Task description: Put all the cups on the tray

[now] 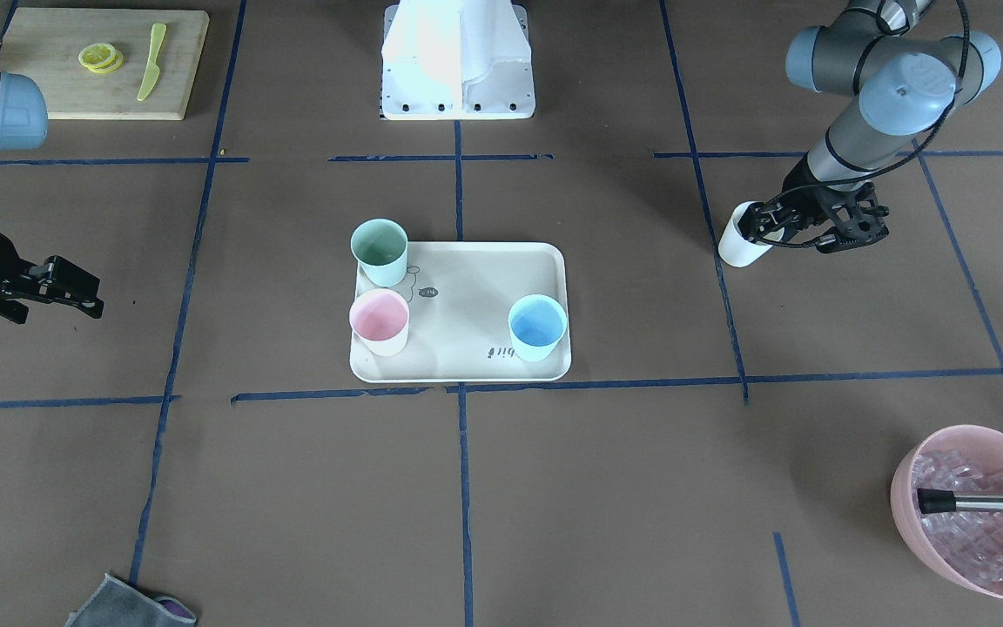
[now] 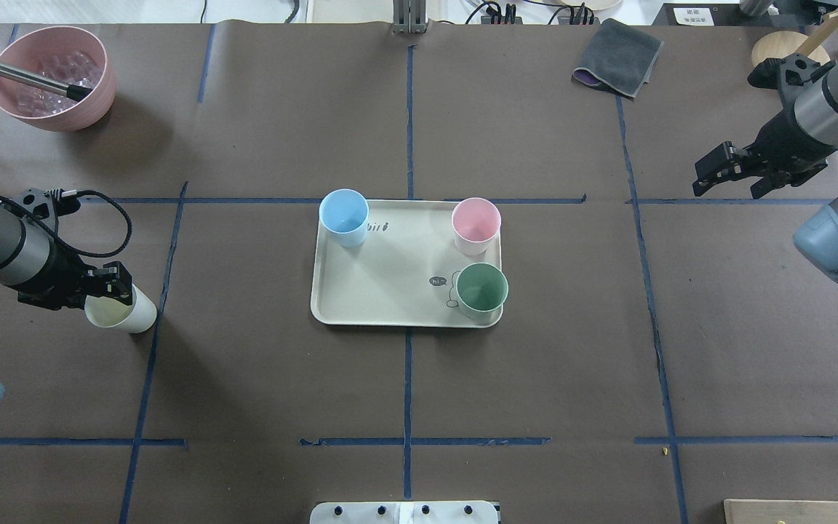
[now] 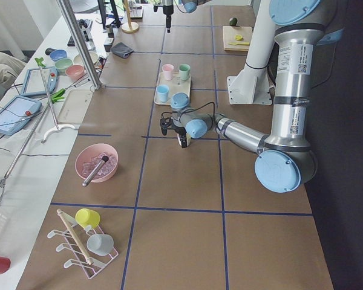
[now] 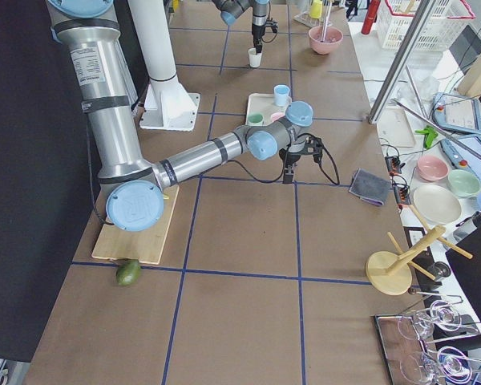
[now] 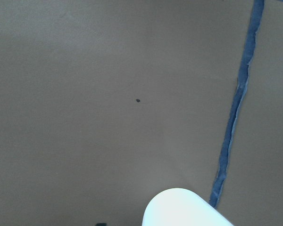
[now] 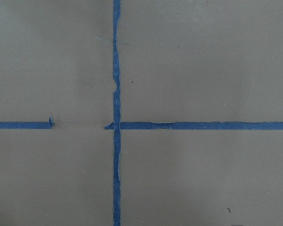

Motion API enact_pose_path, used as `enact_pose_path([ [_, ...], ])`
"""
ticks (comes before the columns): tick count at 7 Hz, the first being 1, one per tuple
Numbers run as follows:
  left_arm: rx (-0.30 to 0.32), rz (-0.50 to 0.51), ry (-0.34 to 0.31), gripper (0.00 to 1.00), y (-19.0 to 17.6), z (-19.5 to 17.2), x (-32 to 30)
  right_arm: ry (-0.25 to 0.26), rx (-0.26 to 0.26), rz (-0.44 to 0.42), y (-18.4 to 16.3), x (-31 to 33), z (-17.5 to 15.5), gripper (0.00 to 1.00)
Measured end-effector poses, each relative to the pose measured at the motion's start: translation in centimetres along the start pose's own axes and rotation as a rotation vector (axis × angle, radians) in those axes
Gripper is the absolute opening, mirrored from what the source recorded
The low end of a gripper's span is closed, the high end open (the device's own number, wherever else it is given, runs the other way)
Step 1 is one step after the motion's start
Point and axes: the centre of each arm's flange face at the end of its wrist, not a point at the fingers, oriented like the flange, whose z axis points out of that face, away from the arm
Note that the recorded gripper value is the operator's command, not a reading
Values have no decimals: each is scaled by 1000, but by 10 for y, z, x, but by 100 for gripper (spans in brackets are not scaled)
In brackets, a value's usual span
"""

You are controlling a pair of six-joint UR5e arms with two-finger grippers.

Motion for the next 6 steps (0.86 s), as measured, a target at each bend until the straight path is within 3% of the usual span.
enact_pose_path([
  [4,32,-13,55,0,9,-31,30,-2,5,-3,0,-2,-2,100],
  [6,61,-177,74,0,9,-51,118,-3,6,-3,1,-1,-3,100],
])
